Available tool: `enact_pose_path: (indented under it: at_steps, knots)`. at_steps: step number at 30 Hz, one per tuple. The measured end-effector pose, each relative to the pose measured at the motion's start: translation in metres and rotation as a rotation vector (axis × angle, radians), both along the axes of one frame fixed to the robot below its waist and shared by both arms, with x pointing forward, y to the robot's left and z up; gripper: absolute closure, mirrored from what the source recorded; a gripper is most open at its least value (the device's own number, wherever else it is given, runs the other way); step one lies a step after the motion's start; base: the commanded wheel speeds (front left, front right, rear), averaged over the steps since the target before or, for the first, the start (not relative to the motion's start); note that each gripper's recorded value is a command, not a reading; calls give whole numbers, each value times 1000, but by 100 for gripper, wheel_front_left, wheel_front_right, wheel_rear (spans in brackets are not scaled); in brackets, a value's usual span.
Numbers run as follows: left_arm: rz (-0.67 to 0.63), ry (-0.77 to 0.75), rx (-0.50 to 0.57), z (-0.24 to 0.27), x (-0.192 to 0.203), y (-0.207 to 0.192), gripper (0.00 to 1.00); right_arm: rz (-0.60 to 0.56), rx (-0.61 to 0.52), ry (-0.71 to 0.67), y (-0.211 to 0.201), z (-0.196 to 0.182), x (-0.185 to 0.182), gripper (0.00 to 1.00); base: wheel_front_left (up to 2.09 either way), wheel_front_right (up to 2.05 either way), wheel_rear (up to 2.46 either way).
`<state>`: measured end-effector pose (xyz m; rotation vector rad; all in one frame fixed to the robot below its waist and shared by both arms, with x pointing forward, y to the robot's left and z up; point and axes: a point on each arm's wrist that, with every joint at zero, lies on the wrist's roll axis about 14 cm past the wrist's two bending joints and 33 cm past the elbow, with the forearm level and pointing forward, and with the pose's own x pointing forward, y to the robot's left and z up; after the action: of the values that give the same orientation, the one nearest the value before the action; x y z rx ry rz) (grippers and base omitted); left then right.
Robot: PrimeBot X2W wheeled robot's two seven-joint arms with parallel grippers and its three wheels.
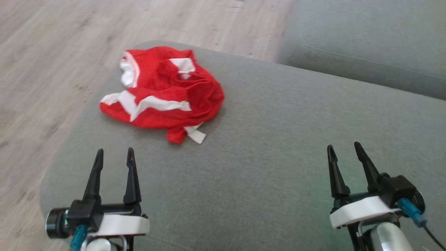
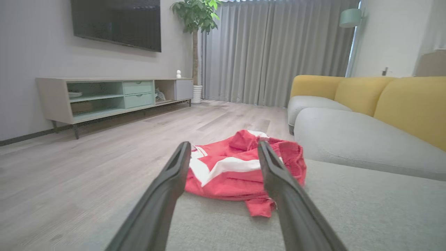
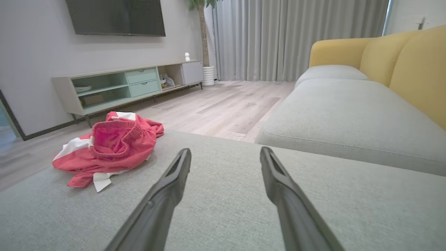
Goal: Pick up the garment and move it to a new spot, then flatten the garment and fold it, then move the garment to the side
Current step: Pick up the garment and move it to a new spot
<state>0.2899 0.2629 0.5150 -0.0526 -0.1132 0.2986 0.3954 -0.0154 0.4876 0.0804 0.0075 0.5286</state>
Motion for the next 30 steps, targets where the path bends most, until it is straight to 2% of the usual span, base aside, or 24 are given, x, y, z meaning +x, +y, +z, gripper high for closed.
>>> enact_pose_path:
  at_steps: [5, 9, 13, 18, 23, 27, 30]
  knots:
    - [63, -9, -15, 1, -16, 19, 0, 59, 0, 11, 21, -4, 2, 0, 0, 0, 0]
    - [57, -11, -13, 4, -15, 26, 0, 74, 2, 36, 28, -13, 5, 0, 0, 0, 0]
    - [1, -78, 84, 42, 17, 38, 0, 72, -19, 65, 27, -28, 12, 0, 0, 0, 0]
    - [-96, -144, 200, 96, 82, 49, 0, 64, -55, 51, 27, -38, 33, 0, 0, 0, 0]
    - [-236, 21, 145, 89, 153, 37, 0, 28, -108, 46, 16, -55, 55, 0, 0, 0, 0]
    - [-283, 237, 76, 59, 199, 36, 0, -1, -154, 63, 2, -74, 64, 0, 0, 0, 0]
    - [-290, 425, -4, 23, 218, 37, 0, -19, -184, 89, -8, -90, 66, 0, 0, 0, 0]
